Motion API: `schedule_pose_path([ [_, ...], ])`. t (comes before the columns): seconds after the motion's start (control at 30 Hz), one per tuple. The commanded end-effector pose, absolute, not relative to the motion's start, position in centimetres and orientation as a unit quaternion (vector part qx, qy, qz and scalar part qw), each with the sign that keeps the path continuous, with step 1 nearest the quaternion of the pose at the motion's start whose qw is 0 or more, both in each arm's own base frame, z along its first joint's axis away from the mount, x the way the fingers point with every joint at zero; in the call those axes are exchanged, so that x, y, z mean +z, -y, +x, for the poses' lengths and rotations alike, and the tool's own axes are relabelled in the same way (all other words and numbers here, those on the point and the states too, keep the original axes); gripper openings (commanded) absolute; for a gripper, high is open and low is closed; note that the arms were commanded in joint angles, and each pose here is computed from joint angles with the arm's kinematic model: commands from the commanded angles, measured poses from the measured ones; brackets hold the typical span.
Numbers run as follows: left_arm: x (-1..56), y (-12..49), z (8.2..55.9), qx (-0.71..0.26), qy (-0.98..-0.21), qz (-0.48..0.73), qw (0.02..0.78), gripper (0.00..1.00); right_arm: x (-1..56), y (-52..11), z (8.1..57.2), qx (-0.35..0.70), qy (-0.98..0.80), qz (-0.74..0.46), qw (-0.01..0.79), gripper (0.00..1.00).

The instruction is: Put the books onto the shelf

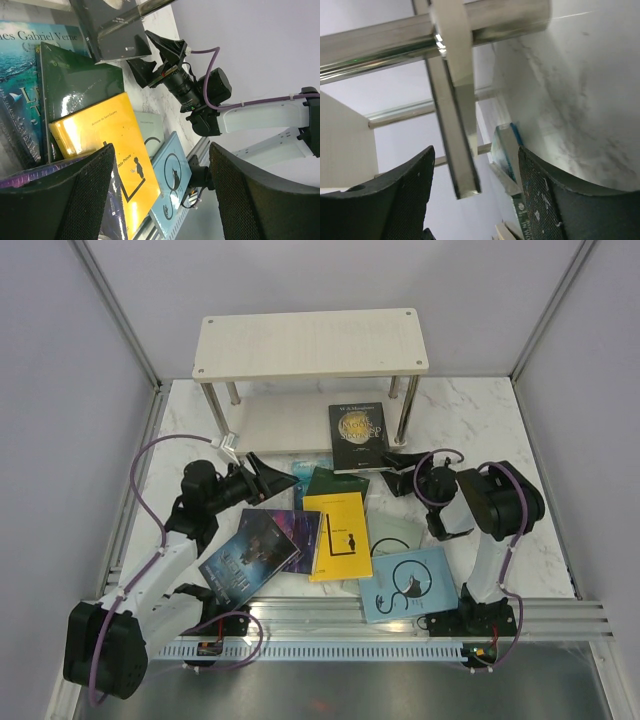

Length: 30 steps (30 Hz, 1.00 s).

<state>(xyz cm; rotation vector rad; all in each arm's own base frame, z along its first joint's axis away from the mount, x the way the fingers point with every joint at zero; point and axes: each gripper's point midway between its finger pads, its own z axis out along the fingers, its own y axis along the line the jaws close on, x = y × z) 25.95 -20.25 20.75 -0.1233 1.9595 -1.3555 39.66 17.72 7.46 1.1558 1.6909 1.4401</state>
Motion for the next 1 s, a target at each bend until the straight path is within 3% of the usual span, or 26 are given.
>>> schedule_pose_path([
  [0.0,20.5,19.9,25.8,-0.519,-0.764,-0.035,0.381,0.79,14.1,-17.3,39.5,0.633,-0.56,0.376,0.38,0.72],
  [0.43,20.1,19.9,25.9,-0.518,-0.765,-0.039,0.38,0.78,15.4,-18.3,38.2,0.648,-0.559,0.35,0.38,0.64],
  [0.47,20.0,19.9,25.9,-0.517,-0.766,-0.04,0.38,0.78,15.7,-18.8,38.5,0.652,-0.558,0.343,0.382,0.6],
  [0.57,19.9,19.9,25.8,-0.518,-0.766,-0.039,0.378,0.77,15.8,-19.3,39.4,0.656,-0.557,0.337,0.382,0.3],
  [0.77,19.7,19.9,25.6,-0.515,-0.769,-0.036,0.376,0.77,15.1,-19.5,40.5,0.654,-0.555,0.345,0.381,0.01],
  [0.97,19.2,19.8,25.6,-0.511,-0.774,-0.035,0.374,0.77,15.0,-18.3,41.3,0.636,-0.542,0.372,0.405,0.0],
])
